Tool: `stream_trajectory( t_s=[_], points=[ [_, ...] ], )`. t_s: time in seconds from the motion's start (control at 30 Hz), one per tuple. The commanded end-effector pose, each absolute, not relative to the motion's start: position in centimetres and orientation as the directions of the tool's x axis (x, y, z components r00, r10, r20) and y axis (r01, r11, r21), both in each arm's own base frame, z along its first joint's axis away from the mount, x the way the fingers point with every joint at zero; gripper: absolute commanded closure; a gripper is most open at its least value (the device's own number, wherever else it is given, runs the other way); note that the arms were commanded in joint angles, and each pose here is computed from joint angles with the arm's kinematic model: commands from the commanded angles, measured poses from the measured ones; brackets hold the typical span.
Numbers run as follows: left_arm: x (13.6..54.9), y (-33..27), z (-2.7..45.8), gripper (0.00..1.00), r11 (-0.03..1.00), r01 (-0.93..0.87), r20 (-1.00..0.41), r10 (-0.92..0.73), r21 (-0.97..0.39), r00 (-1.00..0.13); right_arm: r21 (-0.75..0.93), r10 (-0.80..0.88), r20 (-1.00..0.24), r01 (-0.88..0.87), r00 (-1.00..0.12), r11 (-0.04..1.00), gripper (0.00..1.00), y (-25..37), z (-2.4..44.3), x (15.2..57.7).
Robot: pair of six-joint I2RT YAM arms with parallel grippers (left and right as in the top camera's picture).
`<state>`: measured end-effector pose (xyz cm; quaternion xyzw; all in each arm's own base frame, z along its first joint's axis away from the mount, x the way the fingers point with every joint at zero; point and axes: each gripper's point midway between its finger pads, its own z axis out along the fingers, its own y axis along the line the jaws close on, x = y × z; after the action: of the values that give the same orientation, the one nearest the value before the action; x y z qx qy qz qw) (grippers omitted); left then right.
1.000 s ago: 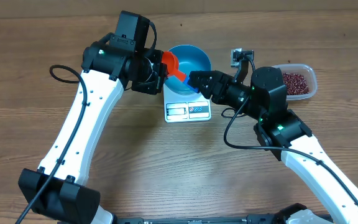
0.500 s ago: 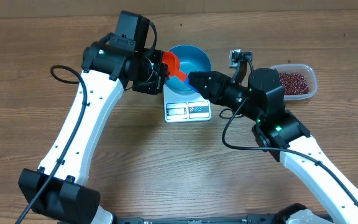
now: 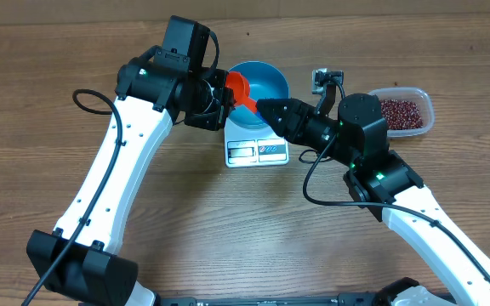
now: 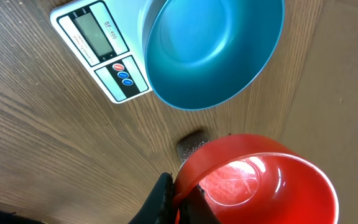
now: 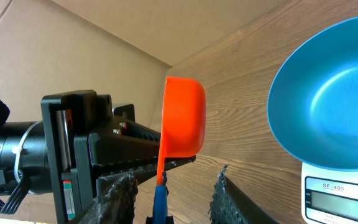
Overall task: Scoop item into bowl and weigh 150g on scale
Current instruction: 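Grasp the scoop handle with the right gripper, open the left gripper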
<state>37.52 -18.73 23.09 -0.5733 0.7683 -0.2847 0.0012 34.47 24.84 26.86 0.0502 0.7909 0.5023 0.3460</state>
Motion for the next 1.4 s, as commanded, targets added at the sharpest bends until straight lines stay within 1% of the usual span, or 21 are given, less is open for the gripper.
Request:
stream_trajectory(
  t_s=[0.0,0.43,0.57,0.73,1.07,1.17,1.37],
  points=[
    [37.49,-18.84,24.40,0.96,0.161,-0.869,0.329,-0.880,-0.468,-0.341,0.829,0.427,-0.512,-0.297,-0.745,0.474,0.59,25.14,28.22,34.32],
    [37.55,-19.35,24.55,0.96,0.169,-0.860,0.328,-0.875,-0.481,-0.355,0.828,0.427,-0.512,-0.298,-0.745,0.474,0.60,25.14,28.21,34.32],
    [37.45,-19.57,24.50,0.96,0.175,-0.859,0.325,-0.875,-0.481,-0.360,0.829,0.426,-0.512,-0.298,-0.746,0.474,0.63,25.20,28.21,34.28],
    [37.47,-19.53,24.49,0.96,0.171,-0.861,0.325,-0.876,-0.480,-0.355,0.828,0.415,-0.512,-0.305,-0.752,0.470,0.64,25.71,28.21,33.91],
    [37.43,-19.53,24.47,0.96,0.173,-0.861,0.325,-0.876,-0.478,-0.356,0.828,0.415,-0.512,-0.305,-0.752,0.470,0.78,25.70,28.20,33.91],
    [37.35,-19.50,24.42,0.88,0.174,-0.863,0.325,-0.877,-0.475,-0.355,0.828,0.415,-0.512,-0.305,-0.752,0.470,0.85,25.69,28.20,33.92],
    [37.08,-19.40,24.25,0.79,0.176,-0.869,0.325,-0.878,-0.463,-0.351,0.828,0.415,-0.512,-0.305,-0.752,0.470,0.91,25.69,28.20,33.92]
  ],
)
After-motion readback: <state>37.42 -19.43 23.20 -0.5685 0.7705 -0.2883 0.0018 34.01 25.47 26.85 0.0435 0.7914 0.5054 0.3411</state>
